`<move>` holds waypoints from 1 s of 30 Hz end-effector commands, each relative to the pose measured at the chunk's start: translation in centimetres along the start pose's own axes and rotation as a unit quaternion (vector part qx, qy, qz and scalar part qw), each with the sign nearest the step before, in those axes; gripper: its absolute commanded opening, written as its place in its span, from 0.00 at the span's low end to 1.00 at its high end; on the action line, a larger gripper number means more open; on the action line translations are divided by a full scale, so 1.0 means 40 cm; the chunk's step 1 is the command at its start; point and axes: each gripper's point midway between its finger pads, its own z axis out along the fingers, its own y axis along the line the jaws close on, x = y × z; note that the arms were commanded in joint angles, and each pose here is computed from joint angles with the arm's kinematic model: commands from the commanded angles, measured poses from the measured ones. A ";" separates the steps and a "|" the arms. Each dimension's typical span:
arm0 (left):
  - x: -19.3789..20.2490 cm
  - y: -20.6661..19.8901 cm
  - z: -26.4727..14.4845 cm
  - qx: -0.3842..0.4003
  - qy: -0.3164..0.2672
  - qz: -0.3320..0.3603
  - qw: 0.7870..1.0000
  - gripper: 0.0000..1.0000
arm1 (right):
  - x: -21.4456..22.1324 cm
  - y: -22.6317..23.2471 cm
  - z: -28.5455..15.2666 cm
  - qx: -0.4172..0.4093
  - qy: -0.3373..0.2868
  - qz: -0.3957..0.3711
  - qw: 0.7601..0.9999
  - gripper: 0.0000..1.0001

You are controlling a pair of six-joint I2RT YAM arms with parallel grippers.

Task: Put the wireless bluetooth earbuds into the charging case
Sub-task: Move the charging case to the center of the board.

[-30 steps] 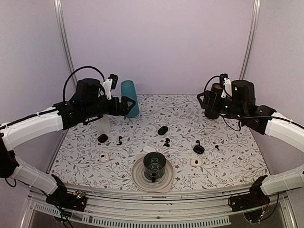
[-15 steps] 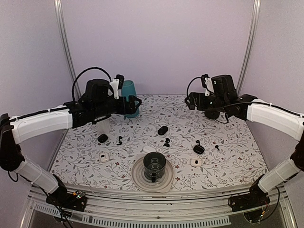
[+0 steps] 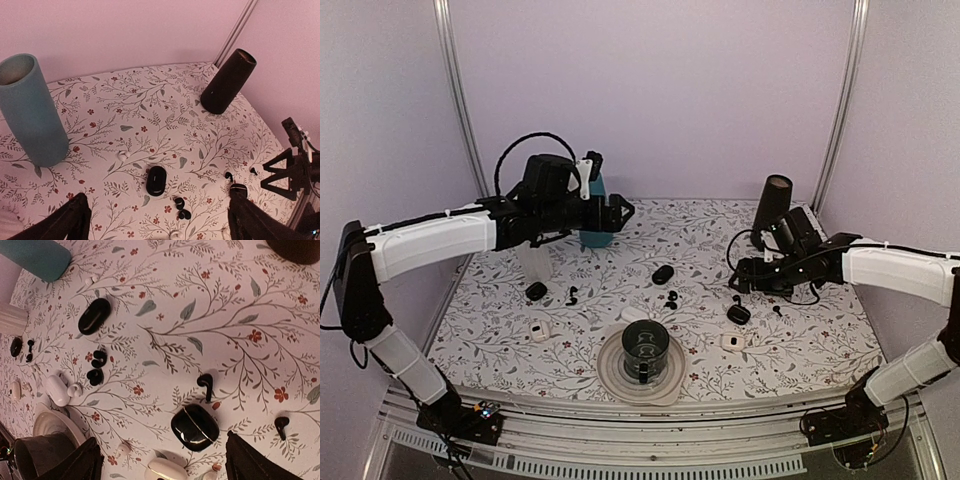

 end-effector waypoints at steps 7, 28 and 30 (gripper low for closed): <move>-0.052 -0.033 0.024 0.025 -0.006 0.034 0.999 0.96 | 0.220 0.019 -0.045 -0.032 0.092 0.070 0.993 0.63; -0.056 -0.005 -0.008 -0.003 -0.013 0.034 0.999 0.96 | 0.408 0.009 -0.001 -0.070 0.171 0.122 0.975 0.48; -0.058 -0.003 -0.008 -0.006 -0.015 0.036 0.999 0.96 | 0.407 0.008 0.005 -0.068 0.170 0.123 0.975 0.47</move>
